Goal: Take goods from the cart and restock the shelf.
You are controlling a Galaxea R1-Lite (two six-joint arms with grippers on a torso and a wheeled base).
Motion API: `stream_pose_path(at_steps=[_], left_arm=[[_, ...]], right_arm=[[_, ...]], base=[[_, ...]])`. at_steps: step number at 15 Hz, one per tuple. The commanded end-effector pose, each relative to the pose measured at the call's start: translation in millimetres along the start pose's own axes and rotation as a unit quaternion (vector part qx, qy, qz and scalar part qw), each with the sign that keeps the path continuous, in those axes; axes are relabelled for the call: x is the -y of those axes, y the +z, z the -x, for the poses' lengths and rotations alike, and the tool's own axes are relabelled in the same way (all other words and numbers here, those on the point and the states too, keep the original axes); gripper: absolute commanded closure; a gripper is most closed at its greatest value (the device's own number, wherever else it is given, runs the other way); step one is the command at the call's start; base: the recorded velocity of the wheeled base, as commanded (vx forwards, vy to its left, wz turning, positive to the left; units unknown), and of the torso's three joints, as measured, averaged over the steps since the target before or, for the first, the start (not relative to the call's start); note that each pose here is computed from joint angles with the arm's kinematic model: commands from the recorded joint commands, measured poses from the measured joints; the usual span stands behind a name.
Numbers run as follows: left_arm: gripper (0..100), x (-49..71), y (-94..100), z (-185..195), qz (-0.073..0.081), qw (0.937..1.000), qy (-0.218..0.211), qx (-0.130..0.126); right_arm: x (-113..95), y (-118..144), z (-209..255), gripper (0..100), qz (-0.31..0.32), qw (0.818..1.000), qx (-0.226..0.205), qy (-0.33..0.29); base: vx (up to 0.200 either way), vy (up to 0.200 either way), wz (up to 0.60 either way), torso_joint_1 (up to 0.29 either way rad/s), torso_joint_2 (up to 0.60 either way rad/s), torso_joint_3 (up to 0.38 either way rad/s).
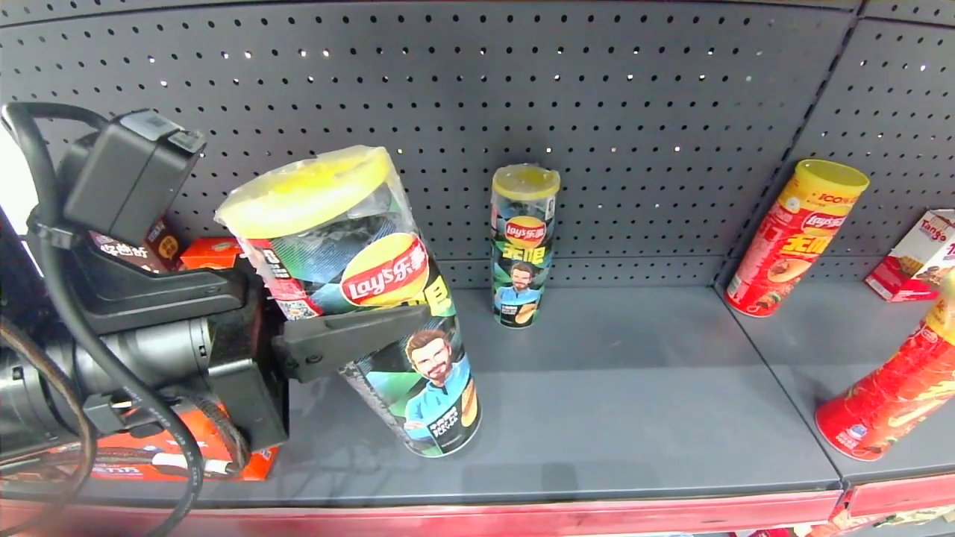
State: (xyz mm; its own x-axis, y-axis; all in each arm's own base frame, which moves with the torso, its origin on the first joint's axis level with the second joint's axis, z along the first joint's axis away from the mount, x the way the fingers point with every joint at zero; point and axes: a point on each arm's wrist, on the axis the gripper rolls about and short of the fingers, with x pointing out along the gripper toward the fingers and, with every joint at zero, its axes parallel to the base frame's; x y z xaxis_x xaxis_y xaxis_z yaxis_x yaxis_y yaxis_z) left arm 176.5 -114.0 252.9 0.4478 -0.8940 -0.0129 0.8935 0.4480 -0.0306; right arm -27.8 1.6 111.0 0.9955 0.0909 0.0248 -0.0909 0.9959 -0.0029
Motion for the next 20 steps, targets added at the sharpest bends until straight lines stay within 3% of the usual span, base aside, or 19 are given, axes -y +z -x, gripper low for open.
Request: stream_pose_path(at_steps=[1, 5, 7, 9, 12, 20], left_arm=[[100, -9.5, -7.9, -3.2, 0.007, 0.9998, 0.014, -0.01], [100, -12.5, -1.0, -6.3, -0.003, 0.9998, 0.017, 0.008], [100, -13.3, -4.2, -5.4, 0.001, 0.9997, 0.022, 0.003], [100, -14.2, -5.8, -2.1, 0.003, 0.9997, 0.026, 0.0], [100, -14.3, -7.3, -1.2, 0.004, 0.9996, 0.028, -0.001], [100, -20.0, -4.8, 1.2, 0.003, 0.9992, 0.041, 0.001]], right_arm=[[-0.4, 61.5, -22.3, 0, -0.019, 0.994, -0.061, 0.085], [-3.8, 78.9, -50.6, 0, 0.007, 0.978, -0.101, 0.185], [-10.5, 86.6, -66.7, 0, 0.021, 0.962, -0.119, 0.247], [-27.6, 97.2, -89.6, 0, 0.028, 0.936, -0.13, 0.325], [-50.4, 101.0, -109.3, 0, 0.04, 0.909, -0.159, 0.384], [-92.6, 97.7, -189.3, 0, 0.042, 0.92, -0.161, 0.356]], base=[[0.0, 0.0, 0.0, 0.0, 0.0, 0.0], [0.0, 0.0, 0.0, 0.0, 0.0, 0.0], [0.0, 0.0, 0.0, 0.0, 0.0, 0.0], [0.0, 0.0, 0.0, 0.0, 0.0, 0.0], [0.0, 0.0, 0.0, 0.0, 0.0, 0.0], [0.0, 0.0, 0.0, 0.0, 0.0, 0.0]])
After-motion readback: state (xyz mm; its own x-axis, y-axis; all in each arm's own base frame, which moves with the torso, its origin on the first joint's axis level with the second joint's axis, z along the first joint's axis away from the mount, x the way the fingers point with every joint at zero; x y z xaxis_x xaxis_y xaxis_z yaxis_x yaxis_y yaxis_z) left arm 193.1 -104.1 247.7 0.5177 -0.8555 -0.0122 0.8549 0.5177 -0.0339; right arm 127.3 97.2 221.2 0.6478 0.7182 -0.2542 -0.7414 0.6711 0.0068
